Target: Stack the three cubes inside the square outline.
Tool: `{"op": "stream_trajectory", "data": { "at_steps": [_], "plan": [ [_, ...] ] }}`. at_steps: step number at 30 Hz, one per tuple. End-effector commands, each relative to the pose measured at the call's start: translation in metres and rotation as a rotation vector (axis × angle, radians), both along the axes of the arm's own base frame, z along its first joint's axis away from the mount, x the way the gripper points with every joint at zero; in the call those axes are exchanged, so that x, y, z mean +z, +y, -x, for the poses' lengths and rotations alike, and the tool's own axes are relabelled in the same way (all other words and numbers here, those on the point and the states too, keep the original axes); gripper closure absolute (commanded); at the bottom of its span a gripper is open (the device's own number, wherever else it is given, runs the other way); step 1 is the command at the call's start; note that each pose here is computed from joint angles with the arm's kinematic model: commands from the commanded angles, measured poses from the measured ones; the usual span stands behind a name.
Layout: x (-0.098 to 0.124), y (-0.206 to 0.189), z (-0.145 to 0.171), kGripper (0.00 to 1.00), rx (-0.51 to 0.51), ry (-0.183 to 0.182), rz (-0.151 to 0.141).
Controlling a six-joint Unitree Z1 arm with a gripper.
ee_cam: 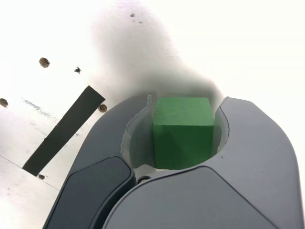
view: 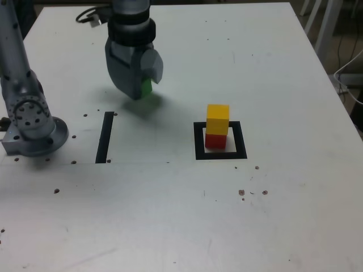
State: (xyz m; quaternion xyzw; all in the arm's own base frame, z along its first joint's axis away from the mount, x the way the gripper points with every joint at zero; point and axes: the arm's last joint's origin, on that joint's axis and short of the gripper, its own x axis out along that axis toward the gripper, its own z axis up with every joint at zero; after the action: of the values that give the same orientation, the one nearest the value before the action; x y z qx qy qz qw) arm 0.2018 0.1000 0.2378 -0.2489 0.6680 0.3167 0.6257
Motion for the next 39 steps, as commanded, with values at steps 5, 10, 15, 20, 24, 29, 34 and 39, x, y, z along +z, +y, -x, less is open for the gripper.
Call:
{"op": "stream_trajectory", "data": {
  "at_steps": [5,10,15,20,24,29,34,39],
  "plan": [
    [0.028,-0.011,-0.012,1.0,-0.158,0.001,-0.028],
    [0.052,-0.019,-0.026,1.0,-0.323,-0.011,-0.034],
    [0.078,-0.036,-0.041,1.0,-0.477,-0.029,-0.034],
    [0.096,-0.053,-0.052,1.0,-0.564,-0.032,-0.021],
    [0.11,-0.066,-0.065,1.0,-0.629,-0.021,-0.014],
    [0.121,-0.08,-0.083,1.0,-0.692,-0.015,-0.006],
    [0.12,-0.093,-0.103,1.0,-0.735,-0.013,0.013],
    [0.114,-0.106,-0.119,1.0,-0.774,-0.008,0.028]
  ]
}}
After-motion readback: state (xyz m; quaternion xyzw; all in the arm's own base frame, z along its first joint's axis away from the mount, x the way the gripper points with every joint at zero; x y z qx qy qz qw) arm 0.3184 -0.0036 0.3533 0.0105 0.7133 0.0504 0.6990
